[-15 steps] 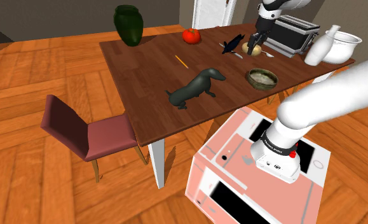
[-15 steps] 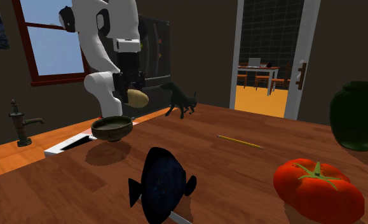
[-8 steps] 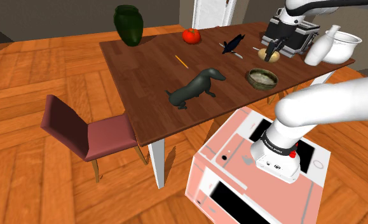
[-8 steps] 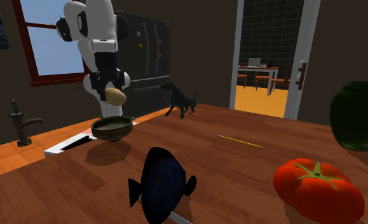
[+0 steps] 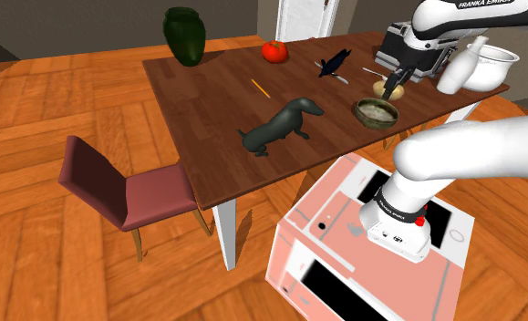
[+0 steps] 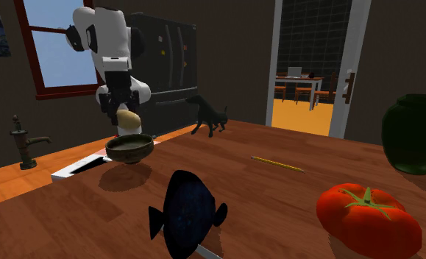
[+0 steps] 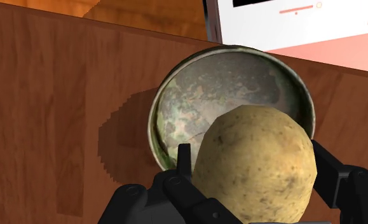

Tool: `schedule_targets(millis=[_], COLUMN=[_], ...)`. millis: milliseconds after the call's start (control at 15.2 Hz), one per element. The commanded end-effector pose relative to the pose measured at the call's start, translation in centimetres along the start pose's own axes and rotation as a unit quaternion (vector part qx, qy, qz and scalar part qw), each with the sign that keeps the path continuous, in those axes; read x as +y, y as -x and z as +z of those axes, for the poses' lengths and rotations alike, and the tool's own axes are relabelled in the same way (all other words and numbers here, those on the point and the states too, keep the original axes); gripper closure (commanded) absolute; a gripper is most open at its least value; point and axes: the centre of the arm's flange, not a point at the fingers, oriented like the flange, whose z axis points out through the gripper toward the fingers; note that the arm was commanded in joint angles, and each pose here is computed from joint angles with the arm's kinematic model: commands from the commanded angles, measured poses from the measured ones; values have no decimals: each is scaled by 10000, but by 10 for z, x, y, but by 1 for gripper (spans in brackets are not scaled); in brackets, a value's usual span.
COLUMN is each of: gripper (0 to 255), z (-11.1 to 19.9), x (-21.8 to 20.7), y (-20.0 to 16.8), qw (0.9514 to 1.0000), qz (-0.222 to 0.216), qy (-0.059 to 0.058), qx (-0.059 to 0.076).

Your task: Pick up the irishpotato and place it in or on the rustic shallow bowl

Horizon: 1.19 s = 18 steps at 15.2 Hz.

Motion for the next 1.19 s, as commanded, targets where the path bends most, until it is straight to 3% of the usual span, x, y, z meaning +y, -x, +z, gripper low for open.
schedule_targets(millis=[0,330,858,924,1122], gripper=[255,255,255,0,0], z=[12,40,40,40,40], x=[0,-1,-1,-1,-1], y=[1,2,2,2,2], qw=[10000,10000,10000,10000,10000], qz=[0,0,0,0,0], qy=[1,1,1,1,1], qx=[2,2,2,2,2])
